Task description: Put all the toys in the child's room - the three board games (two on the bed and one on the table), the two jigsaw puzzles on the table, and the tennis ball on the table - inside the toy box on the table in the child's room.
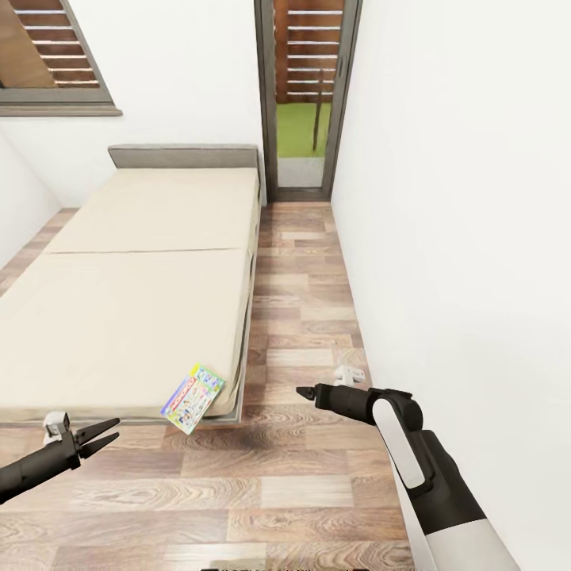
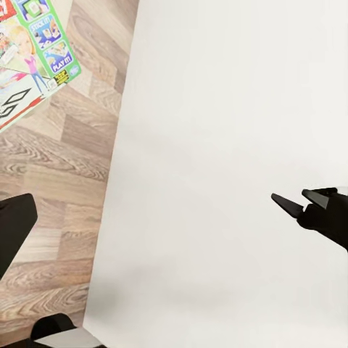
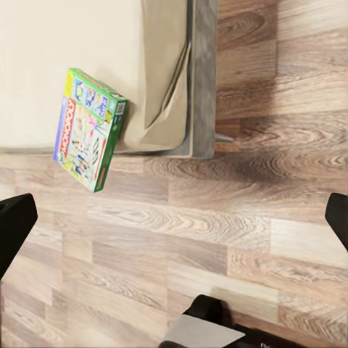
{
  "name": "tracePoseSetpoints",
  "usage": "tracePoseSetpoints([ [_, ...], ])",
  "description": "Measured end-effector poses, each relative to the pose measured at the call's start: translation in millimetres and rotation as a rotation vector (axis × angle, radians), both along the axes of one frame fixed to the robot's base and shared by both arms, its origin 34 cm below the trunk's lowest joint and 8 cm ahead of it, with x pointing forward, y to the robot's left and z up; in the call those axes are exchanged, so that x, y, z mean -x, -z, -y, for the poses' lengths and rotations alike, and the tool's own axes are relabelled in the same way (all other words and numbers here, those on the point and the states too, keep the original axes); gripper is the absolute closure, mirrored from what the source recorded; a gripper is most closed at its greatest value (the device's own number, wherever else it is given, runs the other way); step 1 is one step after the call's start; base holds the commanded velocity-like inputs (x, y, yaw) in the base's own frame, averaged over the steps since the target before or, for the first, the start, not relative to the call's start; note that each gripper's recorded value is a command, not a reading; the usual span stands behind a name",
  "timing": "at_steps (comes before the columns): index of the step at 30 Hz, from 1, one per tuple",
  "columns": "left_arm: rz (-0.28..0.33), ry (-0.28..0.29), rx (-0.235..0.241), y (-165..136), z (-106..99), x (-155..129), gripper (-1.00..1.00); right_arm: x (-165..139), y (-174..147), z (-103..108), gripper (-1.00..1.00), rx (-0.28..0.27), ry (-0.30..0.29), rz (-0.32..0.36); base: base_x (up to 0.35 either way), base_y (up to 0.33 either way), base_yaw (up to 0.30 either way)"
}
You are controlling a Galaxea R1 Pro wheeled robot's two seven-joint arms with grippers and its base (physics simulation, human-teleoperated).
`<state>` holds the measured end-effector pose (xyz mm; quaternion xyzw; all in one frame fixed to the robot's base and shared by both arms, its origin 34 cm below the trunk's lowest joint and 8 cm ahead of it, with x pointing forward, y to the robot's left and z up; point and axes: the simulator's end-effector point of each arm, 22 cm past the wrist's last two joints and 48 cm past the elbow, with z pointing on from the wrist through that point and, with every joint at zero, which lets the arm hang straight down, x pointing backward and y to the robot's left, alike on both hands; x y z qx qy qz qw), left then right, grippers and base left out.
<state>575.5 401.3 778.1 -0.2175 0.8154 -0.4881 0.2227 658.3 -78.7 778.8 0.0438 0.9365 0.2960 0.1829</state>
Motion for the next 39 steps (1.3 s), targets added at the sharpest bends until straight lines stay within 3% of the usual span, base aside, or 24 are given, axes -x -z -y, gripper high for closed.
tracePoseSetpoints([
  [21,-0.038,-0.002,-0.008,20,3,7,-1.00,7,18,0,-1.00,0.000,-0.001,-0.034,0.000,0.000,0.000],
  [27,-0.101,-0.013,-0.075,46,3,14,-1.00,10,23,-1,-1.00,0.001,-0.005,-0.044,0.000,0.000,0.000],
  [32,-0.180,-0.024,-0.115,83,29,24,-1.00,11,27,-2,-1.00,0.001,-0.006,-0.051,0.000,0.000,0.000],
  [36,-0.209,-0.030,-0.147,107,54,27,-1.00,12,31,-1,-1.00,0.001,-0.005,-0.057,0.000,0.000,0.000],
  [39,-0.218,-0.031,-0.143,116,70,28,-1.00,13,33,-1,-1.00,0.001,-0.005,-0.062,0.000,0.000,0.000],
])
